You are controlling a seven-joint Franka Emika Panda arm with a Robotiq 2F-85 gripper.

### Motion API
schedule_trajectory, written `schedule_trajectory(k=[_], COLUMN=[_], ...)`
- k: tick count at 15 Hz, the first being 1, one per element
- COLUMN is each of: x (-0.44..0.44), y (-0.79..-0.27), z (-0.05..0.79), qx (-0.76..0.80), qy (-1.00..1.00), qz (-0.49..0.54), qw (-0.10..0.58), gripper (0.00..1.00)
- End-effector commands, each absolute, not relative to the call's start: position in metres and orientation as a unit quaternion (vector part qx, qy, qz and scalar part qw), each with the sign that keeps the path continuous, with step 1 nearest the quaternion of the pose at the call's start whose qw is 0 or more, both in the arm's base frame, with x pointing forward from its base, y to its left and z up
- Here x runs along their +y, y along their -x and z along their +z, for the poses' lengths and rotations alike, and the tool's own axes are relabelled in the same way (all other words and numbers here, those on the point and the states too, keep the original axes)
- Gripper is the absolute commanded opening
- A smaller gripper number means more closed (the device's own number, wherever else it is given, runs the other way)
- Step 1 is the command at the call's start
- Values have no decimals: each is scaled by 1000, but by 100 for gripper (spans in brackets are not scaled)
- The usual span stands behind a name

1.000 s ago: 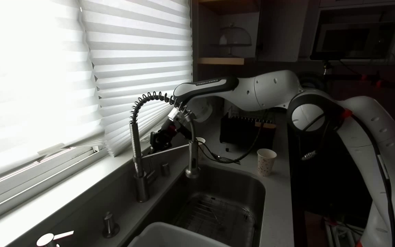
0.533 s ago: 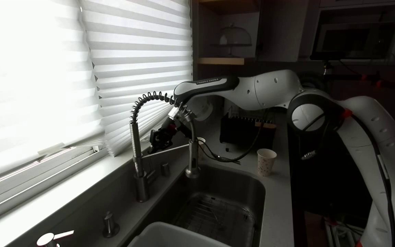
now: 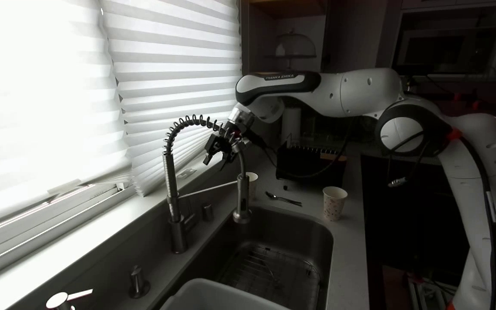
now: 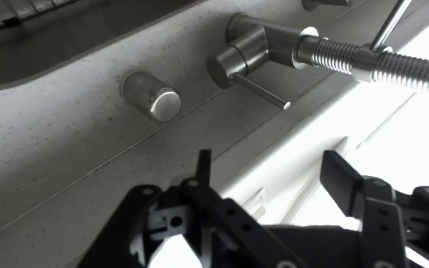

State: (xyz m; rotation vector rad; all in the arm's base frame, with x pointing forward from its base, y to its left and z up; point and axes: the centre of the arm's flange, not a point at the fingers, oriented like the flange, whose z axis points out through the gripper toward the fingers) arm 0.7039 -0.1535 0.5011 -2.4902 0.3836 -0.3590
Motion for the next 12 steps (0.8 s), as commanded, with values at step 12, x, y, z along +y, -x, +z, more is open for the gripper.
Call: schedule_trajectory(k=[12], x=[-194], y=[-560], z=[622], qx=[126], qy=[990], qz=[-43], qw=[49], gripper=[100])
